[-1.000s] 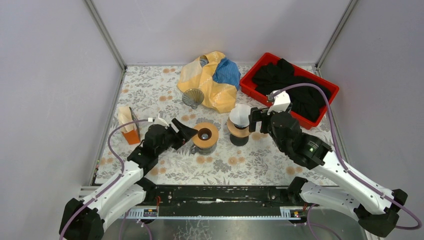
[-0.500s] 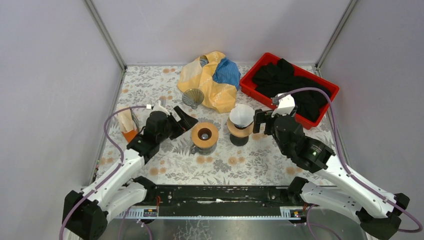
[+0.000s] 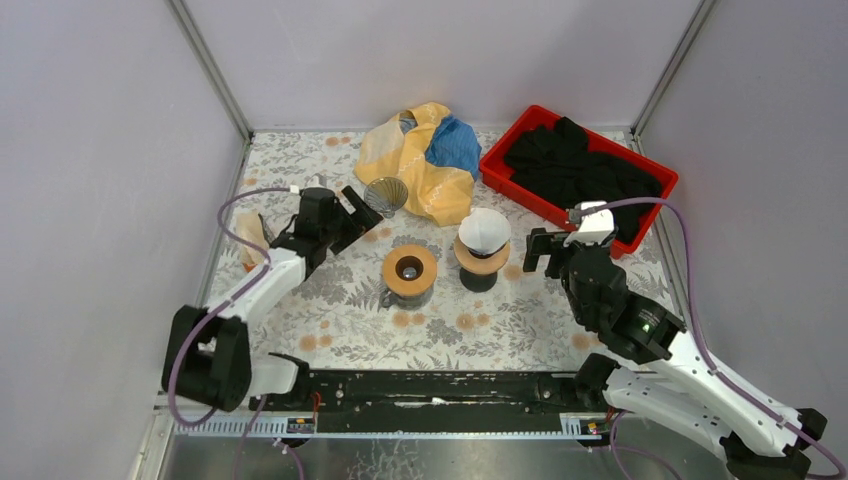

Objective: Place the coffee filter in the dripper

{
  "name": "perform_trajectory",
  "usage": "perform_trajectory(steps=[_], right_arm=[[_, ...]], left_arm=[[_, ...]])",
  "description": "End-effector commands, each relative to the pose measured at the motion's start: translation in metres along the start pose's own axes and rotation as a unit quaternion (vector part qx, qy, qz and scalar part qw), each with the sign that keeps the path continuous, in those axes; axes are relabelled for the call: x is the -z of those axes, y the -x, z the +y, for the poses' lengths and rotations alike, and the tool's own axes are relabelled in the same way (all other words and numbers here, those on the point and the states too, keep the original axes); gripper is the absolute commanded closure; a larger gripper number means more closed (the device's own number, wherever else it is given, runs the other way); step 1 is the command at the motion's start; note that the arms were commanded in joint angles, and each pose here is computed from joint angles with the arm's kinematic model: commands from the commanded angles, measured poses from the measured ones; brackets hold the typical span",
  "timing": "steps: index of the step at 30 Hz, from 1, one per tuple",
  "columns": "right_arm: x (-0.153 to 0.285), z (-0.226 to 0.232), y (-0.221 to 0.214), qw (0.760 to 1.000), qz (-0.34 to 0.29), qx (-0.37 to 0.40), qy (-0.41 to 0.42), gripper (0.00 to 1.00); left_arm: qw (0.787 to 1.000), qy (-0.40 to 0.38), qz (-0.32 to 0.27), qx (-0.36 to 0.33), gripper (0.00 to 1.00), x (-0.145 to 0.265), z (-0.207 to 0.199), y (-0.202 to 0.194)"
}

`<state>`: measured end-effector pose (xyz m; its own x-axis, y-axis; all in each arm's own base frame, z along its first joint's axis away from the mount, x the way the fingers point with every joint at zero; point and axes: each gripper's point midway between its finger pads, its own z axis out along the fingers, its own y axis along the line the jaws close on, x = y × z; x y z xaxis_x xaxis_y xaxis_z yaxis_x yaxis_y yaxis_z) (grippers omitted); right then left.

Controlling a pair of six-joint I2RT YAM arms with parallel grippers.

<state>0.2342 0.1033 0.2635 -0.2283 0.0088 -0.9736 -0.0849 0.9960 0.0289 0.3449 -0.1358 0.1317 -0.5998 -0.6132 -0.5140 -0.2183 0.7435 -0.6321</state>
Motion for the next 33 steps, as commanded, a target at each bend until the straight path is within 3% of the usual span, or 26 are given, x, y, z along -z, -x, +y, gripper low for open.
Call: perform_trajectory(steps=[1, 11, 27, 33], right_arm=[[0.000, -0.009, 0.015, 0.999, -0.035, -0.019, -0.024, 0.01], [-0.002, -0.006, 0.012, 0.999, -0.028, -0.011, -0.023, 0.01], [-0.010, -0.002, 0.006, 0.999, -0.015, 0.012, -0.030, 0.00], [-0.011, -0.002, 0.006, 0.999, -0.014, 0.017, -0.033, 0.01]], left_arm=[[0.999, -0.047, -0.022, -0.002, 0.09, -0.022, -0.024, 0.032], [0.999, -0.036, -0.009, 0.030, 0.34, -0.074, -0.008, 0.060], [0.998, -0.040, 0.016, 0.043, 0.58, -0.112, 0.006, 0.062], [0.998, -0.042, 0.019, 0.041, 0.80, -0.115, 0.005, 0.063]])
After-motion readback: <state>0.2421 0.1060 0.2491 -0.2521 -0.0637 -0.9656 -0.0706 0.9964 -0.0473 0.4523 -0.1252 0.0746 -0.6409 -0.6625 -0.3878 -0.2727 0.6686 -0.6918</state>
